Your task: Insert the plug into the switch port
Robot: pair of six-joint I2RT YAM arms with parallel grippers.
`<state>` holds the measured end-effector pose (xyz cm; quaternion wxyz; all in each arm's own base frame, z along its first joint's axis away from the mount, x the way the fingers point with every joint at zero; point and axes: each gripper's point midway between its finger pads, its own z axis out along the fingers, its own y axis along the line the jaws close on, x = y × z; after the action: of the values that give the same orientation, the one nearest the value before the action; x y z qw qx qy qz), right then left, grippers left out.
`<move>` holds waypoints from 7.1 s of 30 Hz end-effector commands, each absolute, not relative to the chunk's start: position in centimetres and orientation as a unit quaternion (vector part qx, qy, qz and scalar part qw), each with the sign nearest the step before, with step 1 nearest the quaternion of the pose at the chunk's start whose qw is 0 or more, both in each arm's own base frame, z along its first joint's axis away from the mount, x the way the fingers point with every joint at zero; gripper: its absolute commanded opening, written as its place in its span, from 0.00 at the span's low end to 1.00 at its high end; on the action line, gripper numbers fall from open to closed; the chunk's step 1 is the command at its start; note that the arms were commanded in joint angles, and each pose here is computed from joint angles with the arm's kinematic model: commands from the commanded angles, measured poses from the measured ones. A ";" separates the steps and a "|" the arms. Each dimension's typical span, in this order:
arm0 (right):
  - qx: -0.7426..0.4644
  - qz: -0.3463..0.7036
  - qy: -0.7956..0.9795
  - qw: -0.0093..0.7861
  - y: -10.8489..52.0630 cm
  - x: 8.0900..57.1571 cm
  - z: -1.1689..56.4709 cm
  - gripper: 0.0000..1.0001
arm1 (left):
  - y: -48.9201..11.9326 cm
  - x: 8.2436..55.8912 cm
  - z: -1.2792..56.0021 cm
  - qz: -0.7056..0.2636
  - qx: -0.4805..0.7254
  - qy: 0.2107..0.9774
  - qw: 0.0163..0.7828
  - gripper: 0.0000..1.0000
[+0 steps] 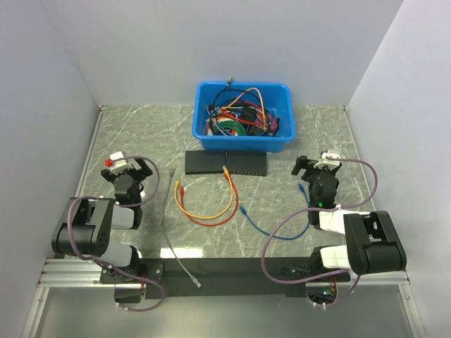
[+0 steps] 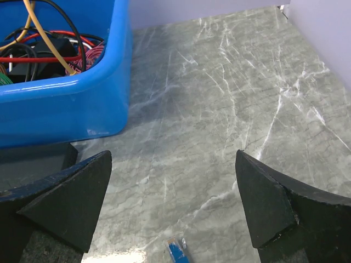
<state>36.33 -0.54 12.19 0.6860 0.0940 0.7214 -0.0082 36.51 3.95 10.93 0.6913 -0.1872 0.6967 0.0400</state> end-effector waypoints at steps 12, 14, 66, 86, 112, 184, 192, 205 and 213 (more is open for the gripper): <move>0.081 -0.003 0.699 0.711 -0.3 36.6 14.0 1.00 | 3.9 37.2 12.8 0.041 -0.182 0.677 0.712 0.99; 0.082 -0.003 0.699 0.710 -0.3 36.6 14.0 1.00 | 3.9 37.2 12.8 0.041 -0.182 0.677 0.712 0.99; -0.101 0.328 0.830 0.440 29.3 27.2 20.1 0.80 | -9.7 36.0 14.5 -0.211 -0.135 0.828 0.501 0.99; -0.239 0.218 0.880 0.348 46.0 28.2 11.5 0.52 | 0.6 32.2 12.2 -0.073 -0.298 0.768 0.562 0.99; -0.241 0.176 0.907 0.297 50.6 27.7 4.7 0.48 | 1.8 32.1 11.4 -0.088 -0.318 0.768 0.549 0.99; -0.422 0.682 0.501 0.325 34.9 3.8 28.3 0.00 | -18.4 18.4 32.7 -0.571 -0.041 0.615 0.543 0.85; -0.377 0.634 0.562 0.375 35.6 7.2 27.8 0.00 | -18.3 17.4 32.7 -0.576 -0.035 0.621 0.531 0.79; -0.315 0.572 0.602 0.460 35.8 11.8 30.1 0.00 | -18.0 19.0 30.5 -0.542 -0.083 0.669 0.502 0.71; -0.313 0.555 0.621 0.456 36.6 12.8 29.4 0.00 | -18.3 19.0 30.6 -0.549 -0.082 0.666 0.498 0.69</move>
<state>11.74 36.27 27.69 0.4317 -0.3172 0.6293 0.5631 19.36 -18.21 28.74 0.4906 -0.0882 0.6833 -0.5334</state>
